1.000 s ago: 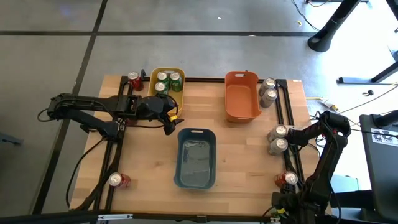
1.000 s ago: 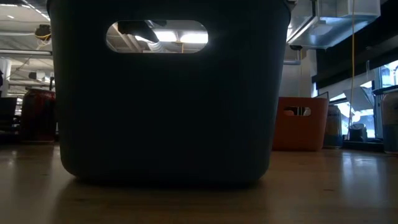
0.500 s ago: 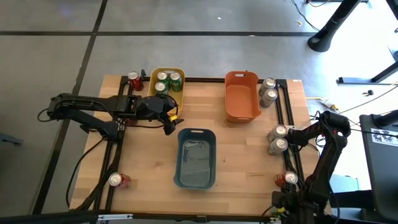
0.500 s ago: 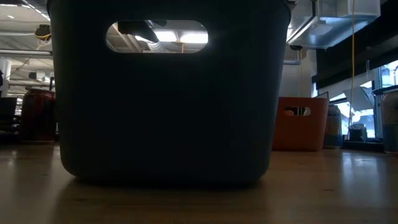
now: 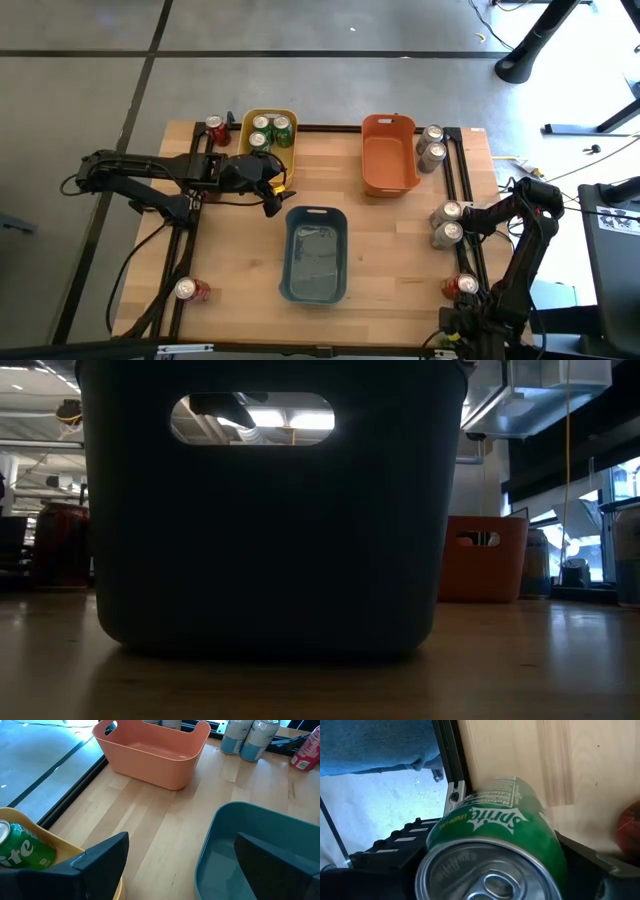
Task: Sort soda cans
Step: Put the green soda can into the yellow bin
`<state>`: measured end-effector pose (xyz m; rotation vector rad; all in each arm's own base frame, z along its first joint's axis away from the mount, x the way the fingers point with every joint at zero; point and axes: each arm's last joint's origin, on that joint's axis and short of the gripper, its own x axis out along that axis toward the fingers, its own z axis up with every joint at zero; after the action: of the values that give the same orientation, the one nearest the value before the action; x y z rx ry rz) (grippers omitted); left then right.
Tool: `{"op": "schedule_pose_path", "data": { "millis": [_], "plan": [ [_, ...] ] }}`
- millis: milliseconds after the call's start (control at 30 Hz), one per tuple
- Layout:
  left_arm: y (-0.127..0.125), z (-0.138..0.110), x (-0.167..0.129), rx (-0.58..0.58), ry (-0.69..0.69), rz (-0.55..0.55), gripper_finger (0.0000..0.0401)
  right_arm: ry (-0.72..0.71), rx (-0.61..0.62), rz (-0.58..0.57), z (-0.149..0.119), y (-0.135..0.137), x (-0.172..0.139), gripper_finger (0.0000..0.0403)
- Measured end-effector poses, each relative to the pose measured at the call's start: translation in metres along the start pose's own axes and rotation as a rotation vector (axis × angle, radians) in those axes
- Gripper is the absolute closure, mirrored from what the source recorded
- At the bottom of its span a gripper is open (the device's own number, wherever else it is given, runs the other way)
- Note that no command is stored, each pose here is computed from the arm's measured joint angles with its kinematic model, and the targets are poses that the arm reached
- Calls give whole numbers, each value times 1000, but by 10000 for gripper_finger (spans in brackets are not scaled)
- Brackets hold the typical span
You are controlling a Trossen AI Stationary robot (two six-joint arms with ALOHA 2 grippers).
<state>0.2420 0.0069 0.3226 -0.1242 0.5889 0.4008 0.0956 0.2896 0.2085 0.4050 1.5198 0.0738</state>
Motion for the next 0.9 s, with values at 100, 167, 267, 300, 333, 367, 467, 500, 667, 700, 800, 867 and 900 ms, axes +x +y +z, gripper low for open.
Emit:
{"op": "schedule_pose_path", "data": {
  "millis": [100, 167, 267, 300, 333, 367, 467, 500, 667, 700, 800, 867, 900],
  "plan": [
    [0, 0, 0, 0, 0, 0, 54, 4, 30, 2, 4, 2, -2, 83],
    [0, 0, 0, 0, 0, 0, 54, -3, 36, 16, 6, 4, -4, 83],
    [0, 0, 0, 0, 0, 0, 54, -30, 66, 34, 17, 7, -11, 84],
    [0, 0, 0, 0, 0, 0, 54, -41, 69, 43, 21, 9, -13, 84],
    [0, 0, 0, 0, 0, 0, 54, -58, 63, 51, 25, 11, -16, 84],
    [0, 0, 0, 0, 0, 0, 54, -77, 58, 54, 29, 12, -19, 85],
    [0, 0, 0, 0, 0, 0, 54, -136, 43, 53, 45, 12, -26, 85],
    [0, 0, 0, 1, 0, 0, 54, -157, 36, 52, 50, 12, -28, 85],
    [0, 0, 0, 19, 0, 0, 54, -215, 6, 40, 77, 10, -44, 88],
    [0, 0, 0, 21, 0, 0, 54, -222, -4, 25, 82, 8, -48, 88],
    [0, 0, 0, 23, 1, 0, 54, -249, -34, -16, 97, 4, -60, 88],
    [0, -1, 0, 25, 7, 2, 54, -259, -49, -70, 107, -1, -72, 89],
    [0, -1, 0, 25, 10, 3, 54, -270, -60, -99, 112, -4, -78, 90]
  ]
}}
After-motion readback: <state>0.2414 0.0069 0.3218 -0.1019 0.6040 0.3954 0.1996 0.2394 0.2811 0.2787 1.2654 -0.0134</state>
